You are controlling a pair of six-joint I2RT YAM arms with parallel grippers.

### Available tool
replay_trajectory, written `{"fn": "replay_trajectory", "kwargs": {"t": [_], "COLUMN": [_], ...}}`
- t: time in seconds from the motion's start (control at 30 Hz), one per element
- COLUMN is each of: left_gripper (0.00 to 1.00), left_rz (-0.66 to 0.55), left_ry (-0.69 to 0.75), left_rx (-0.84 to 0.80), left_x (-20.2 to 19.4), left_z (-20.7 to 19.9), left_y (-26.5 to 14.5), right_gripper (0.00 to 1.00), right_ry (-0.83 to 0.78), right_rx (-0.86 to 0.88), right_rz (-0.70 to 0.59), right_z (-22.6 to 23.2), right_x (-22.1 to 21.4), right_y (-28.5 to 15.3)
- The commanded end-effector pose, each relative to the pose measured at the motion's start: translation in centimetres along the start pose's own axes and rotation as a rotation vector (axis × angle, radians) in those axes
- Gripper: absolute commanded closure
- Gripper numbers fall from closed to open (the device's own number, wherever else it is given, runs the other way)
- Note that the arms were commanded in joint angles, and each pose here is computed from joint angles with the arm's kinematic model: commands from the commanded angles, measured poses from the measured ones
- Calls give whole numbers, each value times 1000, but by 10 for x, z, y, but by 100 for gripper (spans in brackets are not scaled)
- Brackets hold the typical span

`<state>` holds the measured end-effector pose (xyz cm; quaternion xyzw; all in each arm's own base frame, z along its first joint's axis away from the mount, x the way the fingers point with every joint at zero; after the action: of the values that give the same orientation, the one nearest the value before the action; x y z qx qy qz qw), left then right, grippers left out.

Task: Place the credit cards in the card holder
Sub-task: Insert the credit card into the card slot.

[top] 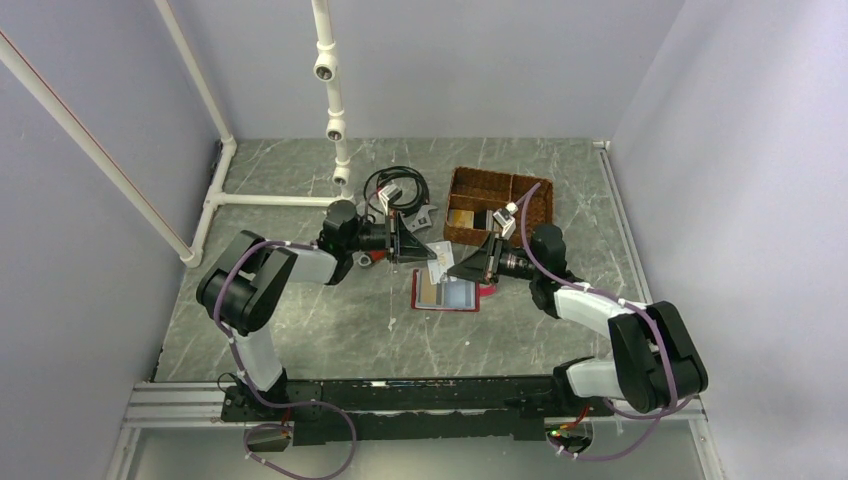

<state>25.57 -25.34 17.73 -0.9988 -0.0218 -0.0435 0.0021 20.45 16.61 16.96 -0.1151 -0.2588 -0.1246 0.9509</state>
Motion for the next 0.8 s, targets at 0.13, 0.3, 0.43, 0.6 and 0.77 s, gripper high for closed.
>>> {"fn": "replay_trajectory", "kwargs": {"t": [0.13,0.3,0.43,0.6,0.77], "left_gripper": [60,5,8,19,27], "left_rz": [-9,-26,-28,-11,4], "left_ry": [15,-29,-13,6,1], "left_rx": [368,747,872,942,965], "left_x": [5,1,-4,-8,-14], "left_z": [16,46,65,82,95], "left_y": [-7,-23,-16,-3,3], "right_gripper": [100,100,100,100,100], "right_ry": [-88,-135,-94,-49,-15], "right_rx": [-383,-382,-327,-322,-326], "right_rz": [96,239,240,223,204], "right_z": [-38,-52,-63,-70,-71], "right_x": [-2,-18,-25,-30,-32], "right_y": [-5,-9,-1,1,-10]}}
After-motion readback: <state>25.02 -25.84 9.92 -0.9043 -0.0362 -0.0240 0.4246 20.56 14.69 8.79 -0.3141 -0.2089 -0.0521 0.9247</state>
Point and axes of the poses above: each gripper's point midway between its finger pads, its own y axis out along the fingers, its own z axis along the line the jaws close on, x = y × z, the point moved 8 cm from there along -y, back along the fingers, and after that the axes turned 12 degrees about -y, right-handed, at the moved point
